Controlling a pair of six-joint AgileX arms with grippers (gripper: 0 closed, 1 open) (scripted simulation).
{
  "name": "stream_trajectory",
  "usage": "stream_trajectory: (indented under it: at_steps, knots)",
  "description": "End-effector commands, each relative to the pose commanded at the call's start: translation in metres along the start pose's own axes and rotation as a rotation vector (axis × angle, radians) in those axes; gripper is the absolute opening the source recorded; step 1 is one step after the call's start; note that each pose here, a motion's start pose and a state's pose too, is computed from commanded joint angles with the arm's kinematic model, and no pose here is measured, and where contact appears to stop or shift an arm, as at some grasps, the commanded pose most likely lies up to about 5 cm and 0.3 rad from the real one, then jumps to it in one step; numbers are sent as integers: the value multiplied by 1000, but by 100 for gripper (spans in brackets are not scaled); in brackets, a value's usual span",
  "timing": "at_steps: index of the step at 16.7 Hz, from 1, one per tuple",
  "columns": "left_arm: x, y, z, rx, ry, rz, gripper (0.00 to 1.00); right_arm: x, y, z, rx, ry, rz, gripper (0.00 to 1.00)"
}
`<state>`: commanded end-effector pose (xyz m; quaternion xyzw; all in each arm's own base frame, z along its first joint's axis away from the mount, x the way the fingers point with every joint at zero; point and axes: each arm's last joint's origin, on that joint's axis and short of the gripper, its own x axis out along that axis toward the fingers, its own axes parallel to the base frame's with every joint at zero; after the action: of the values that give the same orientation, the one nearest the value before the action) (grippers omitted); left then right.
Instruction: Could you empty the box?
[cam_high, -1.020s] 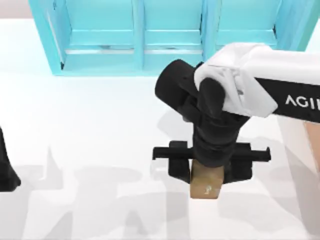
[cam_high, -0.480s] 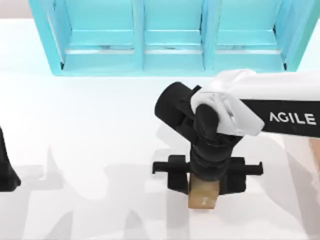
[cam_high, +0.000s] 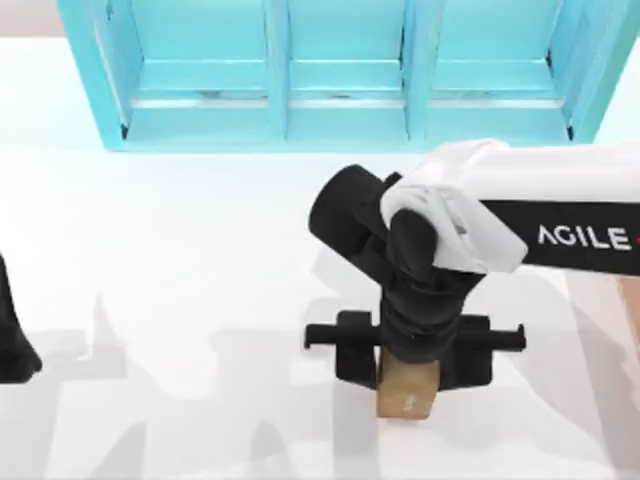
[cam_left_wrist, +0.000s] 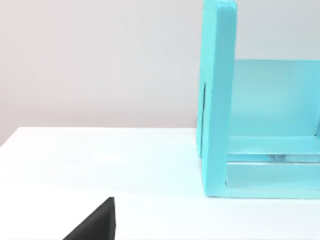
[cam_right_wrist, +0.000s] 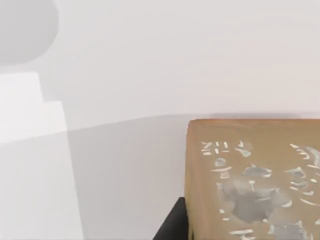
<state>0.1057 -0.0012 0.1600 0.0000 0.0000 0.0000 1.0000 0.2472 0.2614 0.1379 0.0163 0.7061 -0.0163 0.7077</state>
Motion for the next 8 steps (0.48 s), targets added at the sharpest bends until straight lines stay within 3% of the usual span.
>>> stream_trajectory:
  at_steps: [6, 8]
  knots:
    - [0, 0, 0, 0, 0, 0, 100, 0, 0, 0, 0, 0, 0, 98]
    - [0, 0, 0, 0, 0, 0, 100, 0, 0, 0, 0, 0, 0, 100]
